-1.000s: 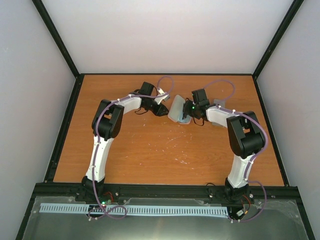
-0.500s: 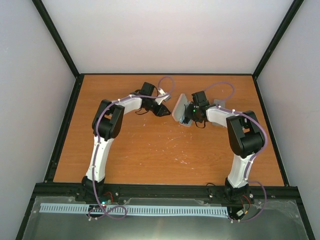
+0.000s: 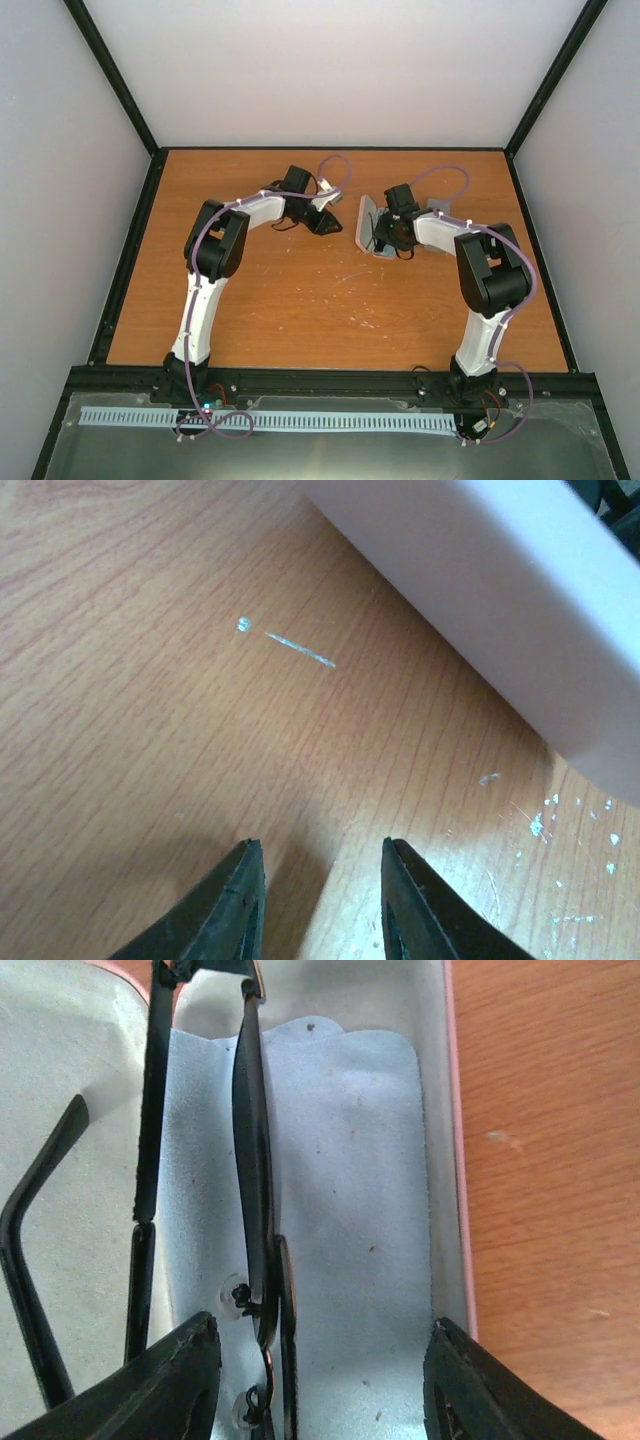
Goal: Organize the sunglasses
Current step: Place the sunglasses in the sunglasses case, then adjust the sunglasses in the sunglasses case.
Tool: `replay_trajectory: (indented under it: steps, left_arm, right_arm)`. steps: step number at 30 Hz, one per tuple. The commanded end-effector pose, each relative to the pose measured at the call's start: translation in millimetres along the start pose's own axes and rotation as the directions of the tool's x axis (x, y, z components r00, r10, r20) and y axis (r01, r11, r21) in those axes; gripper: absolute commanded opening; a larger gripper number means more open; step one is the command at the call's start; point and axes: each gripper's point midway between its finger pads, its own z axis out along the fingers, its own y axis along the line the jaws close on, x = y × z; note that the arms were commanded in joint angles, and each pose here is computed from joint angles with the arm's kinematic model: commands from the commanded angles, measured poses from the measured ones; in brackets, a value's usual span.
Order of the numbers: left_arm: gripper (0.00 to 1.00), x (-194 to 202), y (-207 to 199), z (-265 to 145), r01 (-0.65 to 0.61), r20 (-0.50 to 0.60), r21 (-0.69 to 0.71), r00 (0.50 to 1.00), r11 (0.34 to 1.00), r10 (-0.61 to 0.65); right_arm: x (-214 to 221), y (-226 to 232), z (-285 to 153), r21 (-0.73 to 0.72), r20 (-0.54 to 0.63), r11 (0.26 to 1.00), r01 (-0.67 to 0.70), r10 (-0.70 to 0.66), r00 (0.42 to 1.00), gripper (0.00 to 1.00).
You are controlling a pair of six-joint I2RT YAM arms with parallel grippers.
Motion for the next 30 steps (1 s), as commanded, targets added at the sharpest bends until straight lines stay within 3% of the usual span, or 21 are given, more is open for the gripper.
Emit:
replay_trajectory:
  steps: [1,5,9,11,13,17,18,22,30]
  left_arm:
    - [0.34,-14,-13,-8,-0.056,0.022,-0.005,0.998,0.998,0.056]
    - [0.34,-13,-14,-7,-0.056,0.018,-0.004,0.998,0.998,0.056]
    - [0.34,-12,-13,-6,-0.06,0.016,-0.007,0.998,0.998,0.06]
    - [0.34,-12,-13,-6,-0.06,0.014,-0.008,0.998,0.998,0.06]
    - [0.34,-11,-14,-6,-0.063,0.011,-0.009,0.998,0.998,0.063]
    - [0.34,-10,-14,-5,-0.063,0.008,-0.009,0.998,0.998,0.063]
    - [0.34,-9,-14,-5,-0.062,0.007,-0.009,0.998,0.998,0.062]
    - [0.34,-9,-16,-4,-0.066,0.006,-0.008,0.998,0.998,0.066]
    - [0.34,-9,-22,2,-0.078,0.0,0.003,0.997,0.997,0.078]
  right_arm:
    - [-8,-20,-17,0.081,0.037,0.997,0.005,-0.008,0.999,0.56]
    - [-18,-21,-27,0.093,0.074,0.996,0.013,-0.019,0.997,0.56]
    - [-25,-19,-33,0.085,0.096,0.996,0.015,-0.023,0.995,0.38]
    - [-27,-17,-34,0.08,0.098,0.997,0.014,-0.022,0.995,0.39]
    - [-28,-18,-34,0.083,0.096,0.996,0.014,-0.022,0.995,0.46]
    - [-31,-22,-38,0.115,0.106,0.993,0.017,-0.029,0.994,0.47]
    - [-31,-24,-40,0.127,0.111,0.992,0.019,-0.033,0.993,0.44]
    - [-40,-28,-53,0.149,0.159,0.989,0.012,-0.036,0.987,0.15]
    - [-54,-10,-72,0.059,0.228,0.998,0.022,-0.035,0.973,0.11]
